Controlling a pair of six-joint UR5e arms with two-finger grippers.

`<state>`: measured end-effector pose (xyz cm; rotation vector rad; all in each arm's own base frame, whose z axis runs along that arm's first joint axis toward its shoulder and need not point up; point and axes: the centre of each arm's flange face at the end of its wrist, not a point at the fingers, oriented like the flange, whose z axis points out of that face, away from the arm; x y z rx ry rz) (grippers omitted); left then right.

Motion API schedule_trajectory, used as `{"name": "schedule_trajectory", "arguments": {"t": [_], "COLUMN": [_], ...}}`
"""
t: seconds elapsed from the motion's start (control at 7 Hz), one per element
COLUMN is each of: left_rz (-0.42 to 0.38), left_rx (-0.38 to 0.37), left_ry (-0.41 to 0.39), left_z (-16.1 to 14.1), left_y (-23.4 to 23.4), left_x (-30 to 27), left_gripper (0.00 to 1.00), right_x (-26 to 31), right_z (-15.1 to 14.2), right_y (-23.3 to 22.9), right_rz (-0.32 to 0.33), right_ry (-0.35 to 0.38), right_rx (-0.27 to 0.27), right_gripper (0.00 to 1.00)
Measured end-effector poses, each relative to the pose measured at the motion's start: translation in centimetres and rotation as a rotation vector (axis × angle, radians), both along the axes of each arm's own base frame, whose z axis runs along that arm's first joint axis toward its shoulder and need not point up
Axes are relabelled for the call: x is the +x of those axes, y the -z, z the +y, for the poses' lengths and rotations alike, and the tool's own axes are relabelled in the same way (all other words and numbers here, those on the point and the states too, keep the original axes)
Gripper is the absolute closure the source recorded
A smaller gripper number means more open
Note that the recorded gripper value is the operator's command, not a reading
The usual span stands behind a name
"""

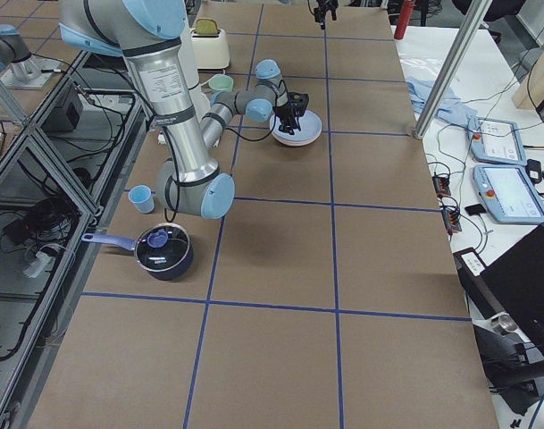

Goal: Stack three plates with pink and blue
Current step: 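Open the right gripper and withdraw it away from the stack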

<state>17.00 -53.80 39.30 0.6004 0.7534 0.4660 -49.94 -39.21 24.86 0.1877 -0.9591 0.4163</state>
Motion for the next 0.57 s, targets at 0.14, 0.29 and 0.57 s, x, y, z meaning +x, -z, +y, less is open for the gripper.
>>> {"name": "schedule_trajectory", "arguments": {"t": [0.14,0.29,0.57], "left_rz": [-0.001,-0.004,-0.021], "left_rx": [-0.004,-0.011,-0.038], "left_ry": [0.000,0.000,0.011], "left_z": [0.1,0.2,0.6], "left_y": [-0.2,-0.6,-2.3], "left_x": [0.0,-0.1,-1.1], "left_gripper": [0.00,0.00,0.00], "right_x": [0.4,1.5,7.3], "right_z": [-0.7,-2.0,-6.9], "right_y": [0.2,0.5,0.3], "right_rz": [0.015,0.046,0.113], "right_ry": [-0.006,0.006,0.092], "right_rx": [0.004,0.004,-0.010], "right_gripper": [0.00,0.00,0.00]}}
